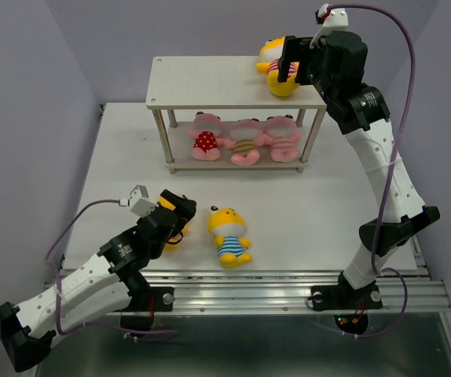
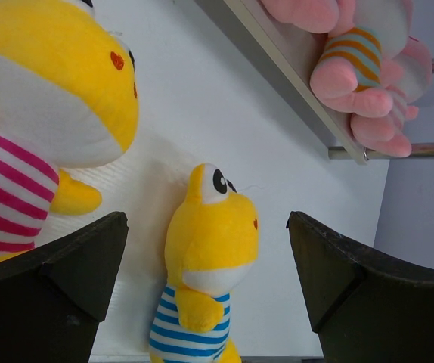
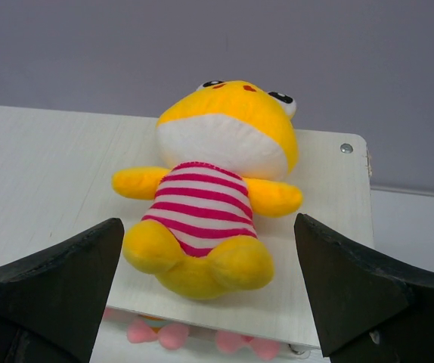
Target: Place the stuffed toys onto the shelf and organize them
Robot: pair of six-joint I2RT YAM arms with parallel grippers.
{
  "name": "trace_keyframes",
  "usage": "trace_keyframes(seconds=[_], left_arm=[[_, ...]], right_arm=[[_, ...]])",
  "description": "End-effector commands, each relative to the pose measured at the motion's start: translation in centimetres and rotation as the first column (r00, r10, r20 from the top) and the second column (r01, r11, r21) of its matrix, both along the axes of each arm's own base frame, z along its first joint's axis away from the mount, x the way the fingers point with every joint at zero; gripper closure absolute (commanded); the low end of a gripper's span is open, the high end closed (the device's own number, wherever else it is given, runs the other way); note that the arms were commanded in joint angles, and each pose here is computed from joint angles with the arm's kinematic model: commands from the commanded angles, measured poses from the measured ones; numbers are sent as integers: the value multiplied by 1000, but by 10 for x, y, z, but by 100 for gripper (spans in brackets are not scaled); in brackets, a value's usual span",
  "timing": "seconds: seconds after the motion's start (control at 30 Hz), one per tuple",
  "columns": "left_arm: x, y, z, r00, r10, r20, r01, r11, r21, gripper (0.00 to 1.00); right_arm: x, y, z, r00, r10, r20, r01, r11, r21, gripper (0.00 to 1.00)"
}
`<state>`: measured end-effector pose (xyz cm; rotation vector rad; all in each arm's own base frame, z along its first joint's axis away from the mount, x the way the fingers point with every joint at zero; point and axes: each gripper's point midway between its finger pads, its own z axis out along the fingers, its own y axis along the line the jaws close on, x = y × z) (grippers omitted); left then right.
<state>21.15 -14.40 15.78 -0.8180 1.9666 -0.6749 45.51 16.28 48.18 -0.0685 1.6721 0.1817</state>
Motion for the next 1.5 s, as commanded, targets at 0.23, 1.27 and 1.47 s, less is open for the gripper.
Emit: trace_keyframes(seconds=[0.23,1.27,1.47], left_arm=[[5,2,17,999,18,48,-17,1000,-15,1],[-19,9,19,999,-39,-24,38,999,-21,1],[-29,-21,8,976,-215,-31,213,976,-51,1]], right_arm=[[-13,-17,3,997,-76,11,74,994,78,0],[-146,16,-9,938,346,-10,-327,897,299,0],[-193,58,-98,818,550,-169,-452,796,403,0]])
